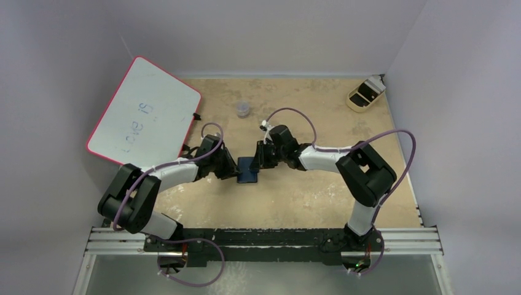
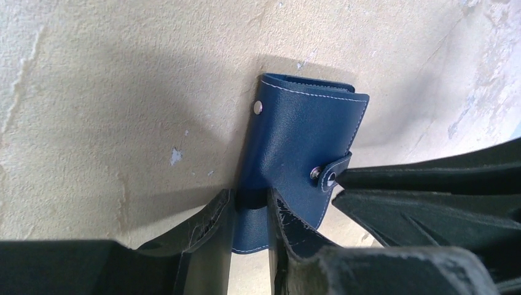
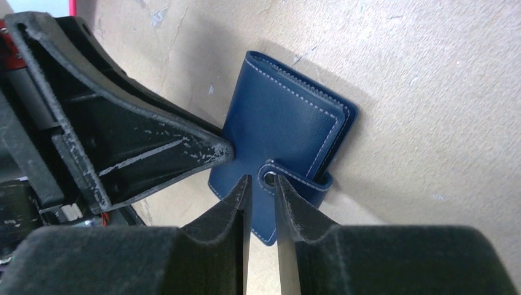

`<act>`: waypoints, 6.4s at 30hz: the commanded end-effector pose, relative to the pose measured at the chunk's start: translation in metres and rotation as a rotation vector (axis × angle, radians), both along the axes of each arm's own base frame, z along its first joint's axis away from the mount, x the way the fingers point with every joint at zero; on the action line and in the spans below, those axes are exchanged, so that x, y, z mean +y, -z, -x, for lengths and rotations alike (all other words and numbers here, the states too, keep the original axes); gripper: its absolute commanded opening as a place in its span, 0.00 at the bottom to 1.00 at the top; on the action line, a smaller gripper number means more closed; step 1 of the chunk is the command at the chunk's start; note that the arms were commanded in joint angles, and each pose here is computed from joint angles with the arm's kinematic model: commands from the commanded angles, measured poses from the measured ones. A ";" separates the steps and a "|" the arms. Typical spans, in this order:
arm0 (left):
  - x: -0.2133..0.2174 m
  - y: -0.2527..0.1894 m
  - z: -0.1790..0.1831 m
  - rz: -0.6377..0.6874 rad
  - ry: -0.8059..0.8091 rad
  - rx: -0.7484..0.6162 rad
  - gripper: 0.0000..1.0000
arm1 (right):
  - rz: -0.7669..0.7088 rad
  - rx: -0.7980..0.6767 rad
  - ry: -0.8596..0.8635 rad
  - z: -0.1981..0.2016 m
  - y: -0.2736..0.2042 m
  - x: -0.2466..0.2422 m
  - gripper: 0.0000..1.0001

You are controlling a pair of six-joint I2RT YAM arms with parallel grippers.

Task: Put the credit cards into the card holder
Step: Close the card holder at the center of the board.

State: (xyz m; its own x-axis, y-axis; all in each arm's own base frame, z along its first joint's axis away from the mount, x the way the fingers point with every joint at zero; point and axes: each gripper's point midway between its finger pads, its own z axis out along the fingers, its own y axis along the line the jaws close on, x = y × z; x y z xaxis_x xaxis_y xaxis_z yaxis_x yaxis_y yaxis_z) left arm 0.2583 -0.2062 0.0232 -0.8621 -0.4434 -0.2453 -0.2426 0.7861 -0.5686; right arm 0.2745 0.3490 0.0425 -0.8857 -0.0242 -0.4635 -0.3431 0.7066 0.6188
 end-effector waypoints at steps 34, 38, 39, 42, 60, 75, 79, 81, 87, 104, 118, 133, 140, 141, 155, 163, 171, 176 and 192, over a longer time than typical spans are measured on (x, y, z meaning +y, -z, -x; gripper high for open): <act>-0.014 -0.005 -0.005 0.094 -0.014 -0.020 0.22 | 0.081 -0.045 -0.004 -0.011 -0.004 -0.002 0.22; -0.014 -0.001 -0.005 0.086 -0.013 -0.015 0.22 | 0.105 -0.054 0.002 -0.016 0.003 -0.003 0.21; -0.013 -0.001 -0.005 0.085 -0.013 -0.015 0.21 | 0.105 -0.052 0.001 -0.016 0.003 -0.002 0.21; -0.014 0.000 -0.006 0.085 -0.013 -0.014 0.22 | 0.104 -0.043 -0.013 -0.012 0.003 -0.002 0.21; -0.012 -0.014 -0.014 0.069 -0.028 -0.040 0.21 | 0.131 -0.067 -0.020 -0.009 -0.030 -0.010 0.21; -0.012 -0.021 -0.023 0.039 -0.026 -0.054 0.21 | 0.133 -0.066 -0.011 -0.023 -0.022 -0.002 0.20; -0.012 -0.016 -0.022 0.043 -0.027 -0.050 0.21 | 0.159 -0.054 -0.015 -0.021 -0.010 -0.006 0.19; -0.011 -0.015 -0.021 0.040 -0.026 -0.048 0.21 | 0.176 -0.066 0.009 -0.025 -0.007 -0.010 0.19; -0.012 -0.013 -0.021 0.034 -0.019 -0.048 0.21 | 0.176 -0.073 -0.002 -0.024 -0.014 -0.010 0.20; -0.004 -0.006 -0.022 -0.015 -0.026 -0.043 0.24 | 0.198 -0.062 0.010 -0.023 0.001 -0.014 0.21; -0.011 -0.006 -0.023 0.025 -0.028 -0.041 0.20 | 0.151 -0.048 -0.036 -0.012 -0.008 -0.003 0.18; -0.015 -0.008 -0.020 0.064 -0.033 -0.037 0.20 | 0.150 -0.091 0.009 -0.016 -0.041 -0.005 0.20; -0.016 -0.006 -0.020 0.068 -0.030 -0.034 0.20 | 0.196 -0.090 0.032 -0.015 -0.035 -0.016 0.21; -0.016 -0.006 -0.020 0.069 -0.029 -0.034 0.20 | 0.196 -0.088 0.031 -0.015 -0.034 -0.016 0.20; -0.017 -0.006 -0.020 0.074 -0.025 -0.032 0.20 | 0.227 -0.067 0.032 -0.019 -0.009 -0.015 0.18; -0.016 -0.006 -0.018 0.072 -0.026 -0.030 0.20 | 0.238 -0.049 0.046 -0.018 -0.002 -0.015 0.17; -0.017 -0.006 -0.019 0.075 -0.027 -0.030 0.20 | 0.228 -0.048 0.039 -0.019 -0.001 -0.010 0.17; -0.017 -0.004 -0.019 0.075 -0.026 -0.027 0.20 | 0.230 -0.047 0.031 -0.019 0.002 -0.007 0.16; -0.020 -0.003 -0.020 0.089 -0.022 -0.024 0.20 | 0.230 -0.049 0.008 -0.015 0.003 0.002 0.12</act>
